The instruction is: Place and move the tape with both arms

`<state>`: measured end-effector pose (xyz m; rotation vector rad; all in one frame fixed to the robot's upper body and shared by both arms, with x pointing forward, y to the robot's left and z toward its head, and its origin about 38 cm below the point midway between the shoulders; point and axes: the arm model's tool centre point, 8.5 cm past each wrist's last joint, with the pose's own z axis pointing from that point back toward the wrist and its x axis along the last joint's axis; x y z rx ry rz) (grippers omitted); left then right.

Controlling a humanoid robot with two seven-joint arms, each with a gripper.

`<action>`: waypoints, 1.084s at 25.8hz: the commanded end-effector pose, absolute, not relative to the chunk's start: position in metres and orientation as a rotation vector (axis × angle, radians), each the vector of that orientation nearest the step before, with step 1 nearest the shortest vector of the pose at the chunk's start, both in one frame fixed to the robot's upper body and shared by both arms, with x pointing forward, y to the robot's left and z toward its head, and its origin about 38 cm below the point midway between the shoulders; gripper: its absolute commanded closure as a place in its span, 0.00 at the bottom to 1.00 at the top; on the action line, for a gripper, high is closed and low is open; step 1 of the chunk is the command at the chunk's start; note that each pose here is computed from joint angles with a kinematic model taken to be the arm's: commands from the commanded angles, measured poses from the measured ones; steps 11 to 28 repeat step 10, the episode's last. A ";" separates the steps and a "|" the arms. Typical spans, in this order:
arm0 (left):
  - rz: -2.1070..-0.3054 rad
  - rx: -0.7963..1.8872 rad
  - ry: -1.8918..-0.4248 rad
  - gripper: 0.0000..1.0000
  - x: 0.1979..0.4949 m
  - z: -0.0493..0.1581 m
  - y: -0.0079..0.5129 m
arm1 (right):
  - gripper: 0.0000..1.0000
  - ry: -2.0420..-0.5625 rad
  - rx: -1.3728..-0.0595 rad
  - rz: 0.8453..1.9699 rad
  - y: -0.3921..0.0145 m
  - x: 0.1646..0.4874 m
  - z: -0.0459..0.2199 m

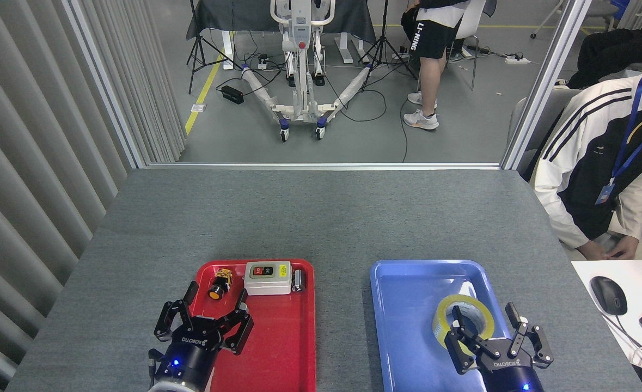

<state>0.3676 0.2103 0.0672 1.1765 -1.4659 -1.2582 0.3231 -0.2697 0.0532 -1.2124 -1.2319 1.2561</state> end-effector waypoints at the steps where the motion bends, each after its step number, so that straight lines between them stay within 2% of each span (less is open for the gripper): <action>1: -1.266 1.152 -1.444 0.00 0.373 0.065 0.211 | 0.00 -1.228 -1.207 1.254 -0.270 0.322 0.052; 7: -1.267 1.143 -1.411 0.00 0.374 0.053 0.216 | 0.00 -1.232 -1.203 1.258 -0.268 0.322 0.052; 10: -1.272 1.141 -1.404 0.00 0.382 0.054 0.216 | 0.00 -1.237 -1.198 1.259 -0.266 0.322 0.051; 28: -1.272 1.141 -1.404 0.00 0.382 0.054 0.216 | 0.00 -1.237 -1.198 1.259 -0.266 0.322 0.051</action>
